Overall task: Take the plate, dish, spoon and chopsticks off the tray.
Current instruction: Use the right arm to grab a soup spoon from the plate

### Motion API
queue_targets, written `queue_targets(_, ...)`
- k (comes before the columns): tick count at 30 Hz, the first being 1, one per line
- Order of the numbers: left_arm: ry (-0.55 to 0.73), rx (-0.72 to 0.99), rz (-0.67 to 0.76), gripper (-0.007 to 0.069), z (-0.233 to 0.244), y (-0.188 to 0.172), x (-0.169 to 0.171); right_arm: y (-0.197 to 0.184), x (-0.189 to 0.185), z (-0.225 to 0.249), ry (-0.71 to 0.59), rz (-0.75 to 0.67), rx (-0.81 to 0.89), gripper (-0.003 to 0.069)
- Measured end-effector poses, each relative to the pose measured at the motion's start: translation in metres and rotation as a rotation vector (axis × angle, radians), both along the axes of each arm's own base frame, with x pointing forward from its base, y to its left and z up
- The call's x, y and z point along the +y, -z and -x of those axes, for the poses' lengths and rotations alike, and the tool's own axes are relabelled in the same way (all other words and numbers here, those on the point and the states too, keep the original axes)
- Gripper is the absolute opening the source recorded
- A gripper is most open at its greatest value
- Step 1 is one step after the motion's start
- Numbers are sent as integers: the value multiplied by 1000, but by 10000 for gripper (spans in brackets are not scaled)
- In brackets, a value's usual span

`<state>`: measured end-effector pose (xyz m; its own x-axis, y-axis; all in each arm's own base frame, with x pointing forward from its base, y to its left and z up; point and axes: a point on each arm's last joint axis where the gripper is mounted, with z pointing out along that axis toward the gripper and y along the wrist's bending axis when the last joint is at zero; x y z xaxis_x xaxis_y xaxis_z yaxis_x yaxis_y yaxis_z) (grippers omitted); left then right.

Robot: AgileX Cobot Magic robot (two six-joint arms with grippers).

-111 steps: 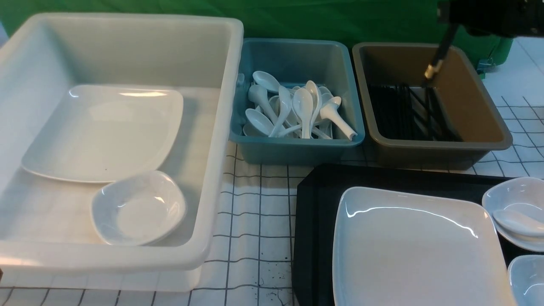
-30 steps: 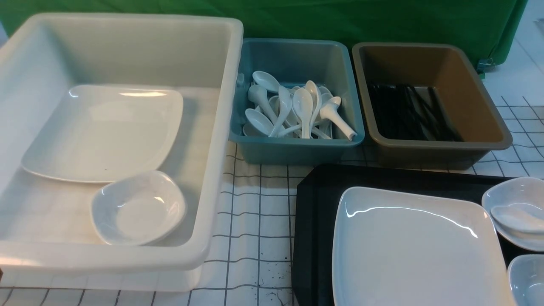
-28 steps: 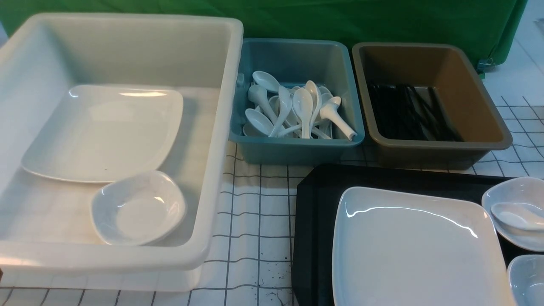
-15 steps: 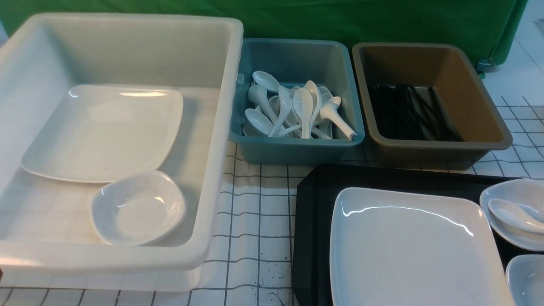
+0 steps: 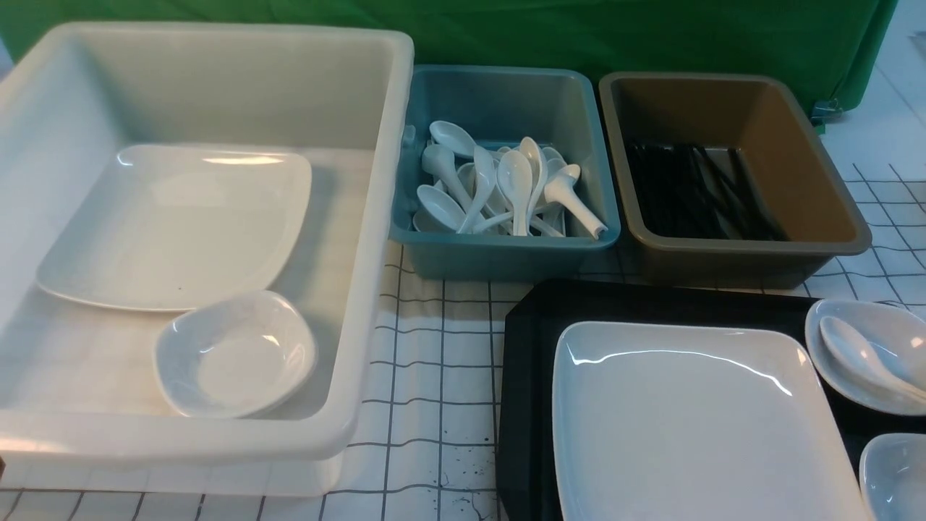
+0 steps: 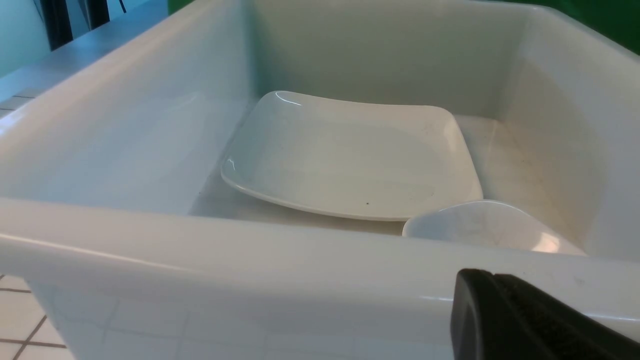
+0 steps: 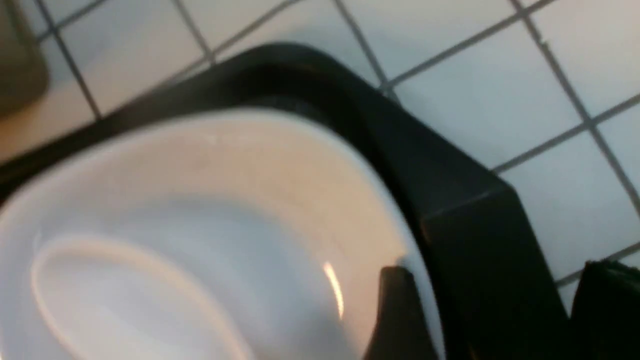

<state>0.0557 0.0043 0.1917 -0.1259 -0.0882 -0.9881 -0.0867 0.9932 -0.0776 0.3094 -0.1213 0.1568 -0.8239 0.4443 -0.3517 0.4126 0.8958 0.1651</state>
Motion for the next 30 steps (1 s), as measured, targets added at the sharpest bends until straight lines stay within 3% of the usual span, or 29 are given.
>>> queue_targets(7,0,0,0,5,0,0,0,-16,-1,-3,-140,16,60,490)
queue_targets(15,0,0,0,5,0,0,0,-75,11,2,-142,-73,125,490)
queue_targets(20,0,0,-1,5,0,0,0,-77,33,12,-171,-135,276,490)
queue_targets(25,0,0,-1,5,0,0,0,-62,67,17,-258,21,443,490)
queue_targets(30,0,0,-1,5,0,0,0,-47,84,13,-312,122,471,490)
